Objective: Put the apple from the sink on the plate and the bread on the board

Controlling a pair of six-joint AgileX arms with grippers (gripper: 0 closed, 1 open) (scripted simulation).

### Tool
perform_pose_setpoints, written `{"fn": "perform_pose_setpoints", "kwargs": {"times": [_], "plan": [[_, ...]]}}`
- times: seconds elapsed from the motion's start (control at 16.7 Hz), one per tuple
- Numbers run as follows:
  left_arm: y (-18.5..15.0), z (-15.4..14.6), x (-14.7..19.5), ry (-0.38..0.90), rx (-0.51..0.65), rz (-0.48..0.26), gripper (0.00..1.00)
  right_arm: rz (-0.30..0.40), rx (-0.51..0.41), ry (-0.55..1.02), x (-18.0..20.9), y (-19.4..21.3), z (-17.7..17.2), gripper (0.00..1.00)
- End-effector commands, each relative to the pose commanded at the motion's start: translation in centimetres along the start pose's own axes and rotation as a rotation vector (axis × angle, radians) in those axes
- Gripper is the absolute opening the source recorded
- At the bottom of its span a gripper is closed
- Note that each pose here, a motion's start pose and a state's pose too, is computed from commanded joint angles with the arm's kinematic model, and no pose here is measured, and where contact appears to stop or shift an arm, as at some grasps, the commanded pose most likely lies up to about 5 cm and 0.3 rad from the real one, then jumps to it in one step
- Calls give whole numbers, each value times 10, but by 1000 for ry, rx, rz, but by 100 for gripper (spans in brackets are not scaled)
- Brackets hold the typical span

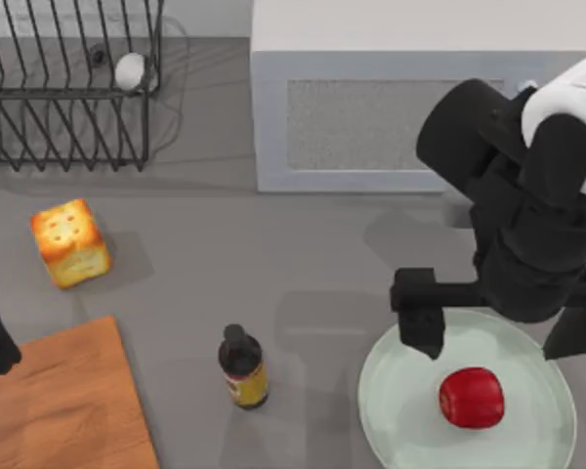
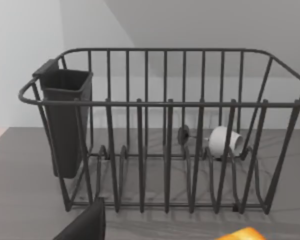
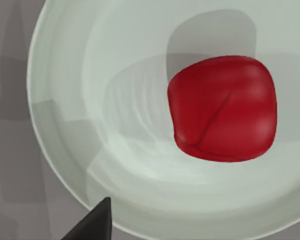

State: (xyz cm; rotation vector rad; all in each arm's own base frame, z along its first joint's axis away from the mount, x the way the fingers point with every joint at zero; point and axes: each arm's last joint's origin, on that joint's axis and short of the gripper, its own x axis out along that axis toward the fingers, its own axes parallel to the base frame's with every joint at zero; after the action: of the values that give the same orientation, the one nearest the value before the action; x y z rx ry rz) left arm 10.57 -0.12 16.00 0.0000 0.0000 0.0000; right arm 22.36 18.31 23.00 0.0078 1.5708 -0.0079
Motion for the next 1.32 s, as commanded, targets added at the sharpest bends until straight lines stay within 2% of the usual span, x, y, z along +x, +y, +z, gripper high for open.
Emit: {"fn": "perform_pose_setpoints", "kwargs": {"times": [0.3, 0.6, 0.84, 0.96, 1.14, 1.32], "plan": [[0, 0, 0, 0, 0, 0, 100, 16, 1, -20, -1, -6, -1, 100], [0, 0, 0, 0, 0, 0, 100, 129, -1, -196, -12, -46, -14, 100], [0, 0, 0, 0, 0, 0, 100, 229, -2, -452, -15, -91, -38, 100], [0, 0, 0, 0, 0, 0, 100, 256, -3, -606, -10, -113, -53, 100], [0, 0, 0, 0, 0, 0, 100, 262, -5, -874, 3, -142, -78, 100], [0, 0, 0, 0, 0, 0, 100, 219, -6, -1168, 23, -163, -101, 100]]}}
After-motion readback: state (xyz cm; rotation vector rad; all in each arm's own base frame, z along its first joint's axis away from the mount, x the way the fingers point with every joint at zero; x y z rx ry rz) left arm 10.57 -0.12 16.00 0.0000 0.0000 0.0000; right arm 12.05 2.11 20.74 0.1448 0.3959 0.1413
